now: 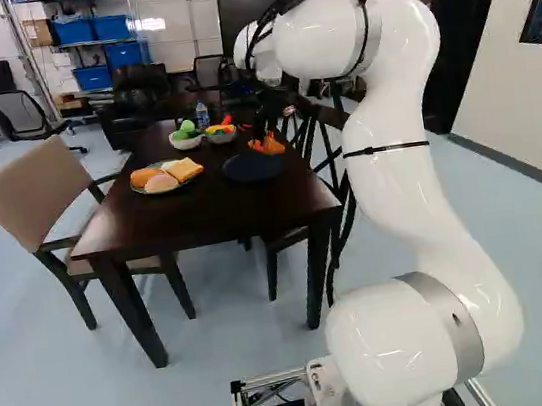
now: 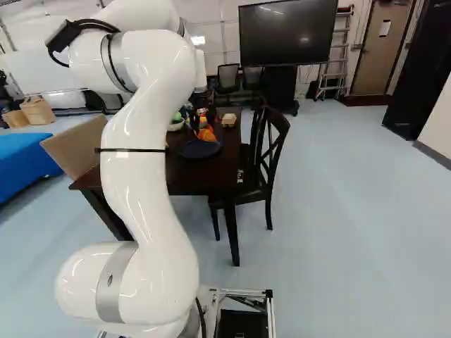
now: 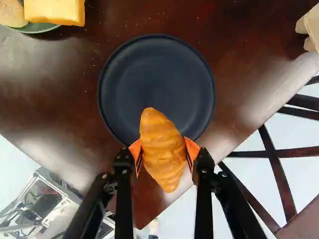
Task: Move the croissant to the empty plate
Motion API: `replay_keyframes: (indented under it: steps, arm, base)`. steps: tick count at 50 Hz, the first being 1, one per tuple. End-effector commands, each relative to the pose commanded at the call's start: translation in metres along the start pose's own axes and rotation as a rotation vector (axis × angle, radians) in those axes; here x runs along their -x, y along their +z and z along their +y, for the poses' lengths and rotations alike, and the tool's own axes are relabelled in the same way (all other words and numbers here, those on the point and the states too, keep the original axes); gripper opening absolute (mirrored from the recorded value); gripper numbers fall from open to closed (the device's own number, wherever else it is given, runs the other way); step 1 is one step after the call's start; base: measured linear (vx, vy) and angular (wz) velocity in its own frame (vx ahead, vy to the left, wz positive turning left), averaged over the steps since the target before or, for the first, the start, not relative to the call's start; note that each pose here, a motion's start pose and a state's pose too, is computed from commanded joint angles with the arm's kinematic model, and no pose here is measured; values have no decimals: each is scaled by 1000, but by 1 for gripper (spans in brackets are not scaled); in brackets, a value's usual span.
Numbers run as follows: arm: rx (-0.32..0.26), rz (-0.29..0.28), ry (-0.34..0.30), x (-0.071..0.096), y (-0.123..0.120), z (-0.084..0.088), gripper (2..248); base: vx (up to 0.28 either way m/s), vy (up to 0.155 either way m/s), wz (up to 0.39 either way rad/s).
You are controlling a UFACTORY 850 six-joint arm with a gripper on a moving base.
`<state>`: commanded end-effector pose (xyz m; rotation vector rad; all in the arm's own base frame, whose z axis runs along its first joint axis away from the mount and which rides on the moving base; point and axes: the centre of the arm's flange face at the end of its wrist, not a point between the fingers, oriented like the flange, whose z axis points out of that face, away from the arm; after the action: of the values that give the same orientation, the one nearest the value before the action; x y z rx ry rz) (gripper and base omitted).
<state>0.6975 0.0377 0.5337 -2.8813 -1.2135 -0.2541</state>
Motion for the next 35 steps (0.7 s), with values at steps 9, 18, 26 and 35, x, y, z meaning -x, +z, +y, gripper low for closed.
replay_keyframes:
  steps: [9, 18, 26, 35]
  arm:
    - [-3, -4, 1, -2, 14, 3, 126]
    - [3, 2, -1, -6, 29, 5, 126]
    - [9, 6, -1, -8, 41, 8, 126]
    - [20, 17, 0, -11, 55, 11, 126]
  base:
    - [0, 0, 0]
    - [0, 0, 0]
    - [0, 0, 0]
    - [0, 0, 0]
